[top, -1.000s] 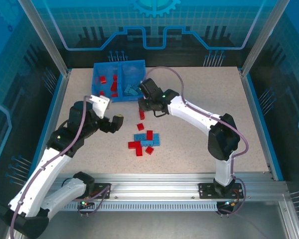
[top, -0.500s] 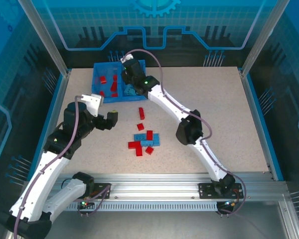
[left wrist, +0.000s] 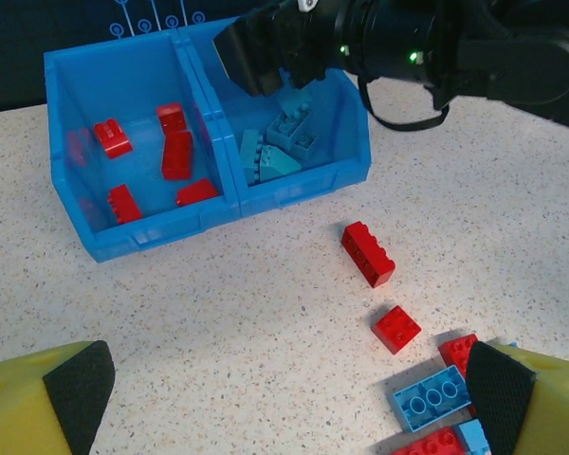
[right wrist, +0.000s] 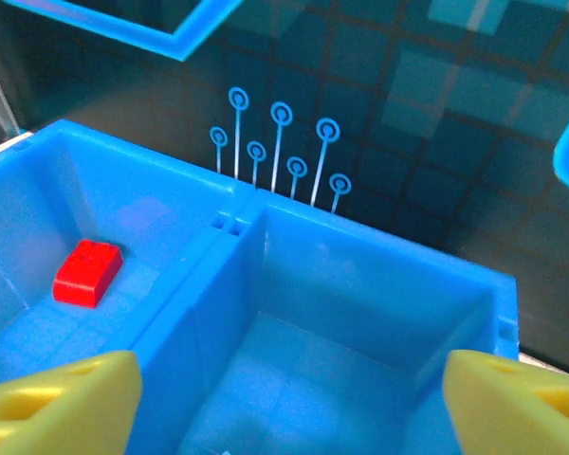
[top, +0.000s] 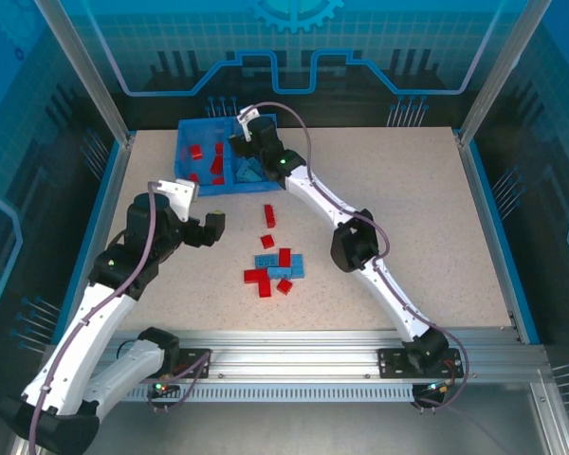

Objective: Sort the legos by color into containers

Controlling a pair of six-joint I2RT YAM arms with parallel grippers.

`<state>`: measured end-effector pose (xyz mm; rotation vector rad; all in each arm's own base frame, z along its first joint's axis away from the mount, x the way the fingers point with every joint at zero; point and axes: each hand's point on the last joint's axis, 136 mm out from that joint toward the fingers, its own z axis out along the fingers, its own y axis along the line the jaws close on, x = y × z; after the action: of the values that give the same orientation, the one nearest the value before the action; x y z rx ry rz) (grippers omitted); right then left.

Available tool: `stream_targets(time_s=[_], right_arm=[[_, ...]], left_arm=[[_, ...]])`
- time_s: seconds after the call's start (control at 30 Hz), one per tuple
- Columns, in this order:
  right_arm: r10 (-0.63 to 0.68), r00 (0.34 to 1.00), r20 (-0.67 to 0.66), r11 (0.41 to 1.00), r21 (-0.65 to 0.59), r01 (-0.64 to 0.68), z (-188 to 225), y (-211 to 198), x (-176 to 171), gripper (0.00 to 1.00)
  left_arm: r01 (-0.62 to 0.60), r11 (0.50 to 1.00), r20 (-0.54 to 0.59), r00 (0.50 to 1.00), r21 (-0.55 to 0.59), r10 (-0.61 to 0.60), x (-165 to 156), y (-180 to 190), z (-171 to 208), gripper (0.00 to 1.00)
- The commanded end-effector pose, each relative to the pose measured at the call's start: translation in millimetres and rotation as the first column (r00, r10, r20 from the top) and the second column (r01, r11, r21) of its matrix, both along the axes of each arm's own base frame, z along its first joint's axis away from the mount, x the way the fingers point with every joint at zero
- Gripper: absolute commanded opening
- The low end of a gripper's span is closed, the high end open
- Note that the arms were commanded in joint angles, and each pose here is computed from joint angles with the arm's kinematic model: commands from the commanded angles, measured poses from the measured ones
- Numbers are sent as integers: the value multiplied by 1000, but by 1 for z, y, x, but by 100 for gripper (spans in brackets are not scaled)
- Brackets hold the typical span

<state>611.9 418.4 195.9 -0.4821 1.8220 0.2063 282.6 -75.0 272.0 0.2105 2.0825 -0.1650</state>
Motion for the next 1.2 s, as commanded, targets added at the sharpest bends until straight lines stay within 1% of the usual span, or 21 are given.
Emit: stream_targets(time_s=[0.0,0.1,0.23,0.33,0.43,0.53,0.63,0.7,0.8,0.87,0.9,0.97,1.03,1.07,1.1,1.17], right_arm=[[66,997,46,992,103,-70,90,-1,-24,94],[130,990,-46,983,135,-123,121,-8,-56,100],[206,965,-162,969,171,-179,158,-27,-109,100],[277,927,-253,957,163,-241,171,-45,-160,100],[302,891,-339,952,147,-267,172,-75,-213,100],[310,858,-410,950,169,-263,165,-108,-266,100],[295,837,-461,951,225,-212,151,-142,-314,100],[291,820,-493,946,274,-171,136,-162,-344,100],[282,799,-532,938,327,-113,115,-189,-382,100],[258,794,-550,936,346,-64,105,-207,-401,100],[229,792,-566,938,345,-25,97,-217,-408,100],[160,797,-583,938,340,61,81,-237,-417,100],[70,791,-608,927,332,173,60,-256,-420,100],[66,785,-616,919,343,192,50,-260,-424,100],[78,782,-619,912,361,195,45,-260,-428,100],[86,770,-633,896,387,218,30,-262,-433,100]], left_arm=[[-34,999,8,999,22,34,5,8,-2,99],[-52,998,4,999,28,52,6,11,-4,99],[-104,994,-8,995,40,104,12,18,-7,99],[-145,989,-28,989,29,146,18,24,-11,99],[-177,984,-60,982,5,177,25,26,-17,99],[-170,985,-105,981,-34,165,31,19,-25,99],[-150,981,-151,980,-126,130,38,3,-29,99],[-213,953,-218,962,-215,166,41,-2,-30,99],[-319,883,-341,919,-344,199,47,-17,-41,97],[-367,851,-390,895,-375,214,53,-30,-54,95],[-355,850,-389,900,-388,198,57,-44,-57,96],[-336,868,-391,902,-365,185,68,-68,-71,96],[-336,881,-412,892,-333,185,81,-87,-87,95],[-343,891,-431,881,-297,196,89,-95,-100,95],[-352,896,-438,874,-272,210,96,-100,-105,93],[-373,909,-463,849,-186,254,110,-109,-127,90]])
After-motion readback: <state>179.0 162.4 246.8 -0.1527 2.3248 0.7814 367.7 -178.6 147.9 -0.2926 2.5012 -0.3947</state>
